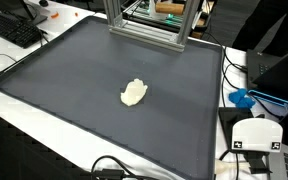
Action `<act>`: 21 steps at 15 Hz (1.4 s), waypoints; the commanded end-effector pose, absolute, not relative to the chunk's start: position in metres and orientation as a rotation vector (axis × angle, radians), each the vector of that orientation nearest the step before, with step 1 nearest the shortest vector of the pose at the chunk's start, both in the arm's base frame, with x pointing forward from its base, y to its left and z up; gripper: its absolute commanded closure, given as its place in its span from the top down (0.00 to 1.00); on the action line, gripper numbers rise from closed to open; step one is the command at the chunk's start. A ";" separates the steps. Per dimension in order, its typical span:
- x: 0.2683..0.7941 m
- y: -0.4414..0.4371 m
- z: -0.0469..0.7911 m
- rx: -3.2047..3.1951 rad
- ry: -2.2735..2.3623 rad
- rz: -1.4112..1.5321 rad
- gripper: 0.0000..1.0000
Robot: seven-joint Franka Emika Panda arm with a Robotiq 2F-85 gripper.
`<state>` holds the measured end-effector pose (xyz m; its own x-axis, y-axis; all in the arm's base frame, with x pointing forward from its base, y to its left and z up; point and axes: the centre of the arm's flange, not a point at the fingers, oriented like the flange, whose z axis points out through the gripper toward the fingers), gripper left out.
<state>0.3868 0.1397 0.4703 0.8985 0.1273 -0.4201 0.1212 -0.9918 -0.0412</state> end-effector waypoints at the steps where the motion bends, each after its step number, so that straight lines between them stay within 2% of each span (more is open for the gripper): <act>1: 0.369 0.138 0.463 -3.034 -0.199 0.663 0.36; 4: 0.368 0.140 0.458 -3.040 -0.202 0.667 0.36; 5: 0.369 0.140 0.459 -3.038 -0.198 0.663 0.86; 6: 0.370 0.140 0.460 -3.041 -0.192 0.651 0.88; 8: 0.374 0.140 0.467 -3.047 -0.198 0.623 0.99; 13: 0.389 0.143 0.493 -3.087 -0.220 0.462 1.00; 21: 0.453 0.154 0.495 -3.142 -0.072 -0.131 1.00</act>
<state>0.4370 0.1509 0.5107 0.9947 0.1017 0.0153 0.1023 -0.9939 -0.0421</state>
